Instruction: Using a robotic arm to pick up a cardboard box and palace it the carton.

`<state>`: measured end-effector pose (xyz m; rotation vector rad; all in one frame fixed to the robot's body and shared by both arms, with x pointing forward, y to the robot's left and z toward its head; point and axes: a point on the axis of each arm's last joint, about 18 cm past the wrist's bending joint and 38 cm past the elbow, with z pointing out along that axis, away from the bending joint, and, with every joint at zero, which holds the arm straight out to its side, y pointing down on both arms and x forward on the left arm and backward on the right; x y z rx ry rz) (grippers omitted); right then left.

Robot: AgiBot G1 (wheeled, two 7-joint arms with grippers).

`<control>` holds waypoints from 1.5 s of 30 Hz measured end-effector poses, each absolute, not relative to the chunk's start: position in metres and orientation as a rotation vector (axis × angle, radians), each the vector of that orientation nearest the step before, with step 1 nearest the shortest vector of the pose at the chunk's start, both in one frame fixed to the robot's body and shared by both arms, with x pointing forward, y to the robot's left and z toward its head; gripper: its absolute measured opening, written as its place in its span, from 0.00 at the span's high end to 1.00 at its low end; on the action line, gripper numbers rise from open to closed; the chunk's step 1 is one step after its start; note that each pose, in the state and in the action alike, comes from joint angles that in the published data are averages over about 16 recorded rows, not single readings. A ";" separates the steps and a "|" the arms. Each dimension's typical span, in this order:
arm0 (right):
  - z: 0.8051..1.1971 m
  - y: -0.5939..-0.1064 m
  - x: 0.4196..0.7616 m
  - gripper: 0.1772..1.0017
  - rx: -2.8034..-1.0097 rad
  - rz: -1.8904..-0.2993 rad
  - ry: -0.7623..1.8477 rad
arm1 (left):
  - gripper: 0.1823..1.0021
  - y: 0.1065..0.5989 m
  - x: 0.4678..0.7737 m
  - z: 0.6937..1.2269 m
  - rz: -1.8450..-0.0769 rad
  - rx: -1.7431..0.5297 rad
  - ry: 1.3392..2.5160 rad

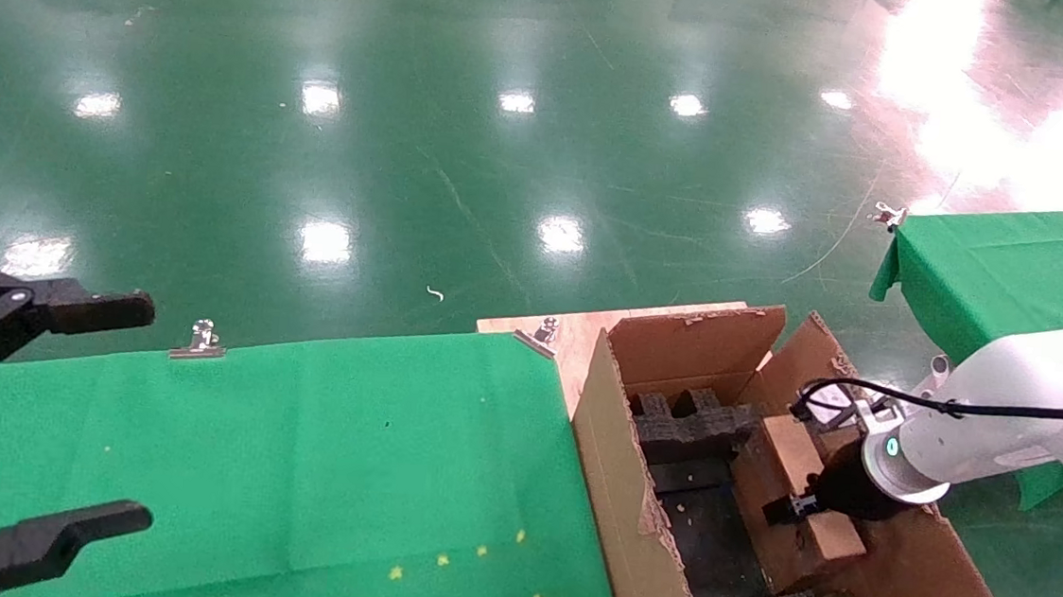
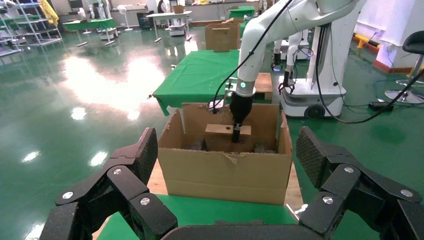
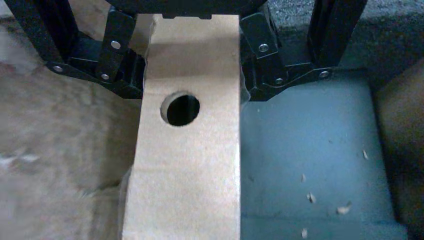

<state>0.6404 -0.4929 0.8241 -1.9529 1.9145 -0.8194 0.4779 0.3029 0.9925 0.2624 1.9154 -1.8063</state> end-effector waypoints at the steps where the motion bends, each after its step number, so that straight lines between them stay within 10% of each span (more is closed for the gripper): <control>1: 0.822 -0.493 0.640 0.82 -1.956 -0.814 1.917 | 0.00 0.303 0.478 0.992 -1.806 0.262 1.915; 30: 0.808 -0.492 0.645 0.76 -1.977 -0.773 1.929 | 0.00 0.303 0.478 0.993 -1.807 0.262 1.915; 45: 0.836 -0.493 0.647 0.46 -1.954 -0.817 1.886 | 0.00 0.303 0.478 0.993 -1.807 0.262 1.915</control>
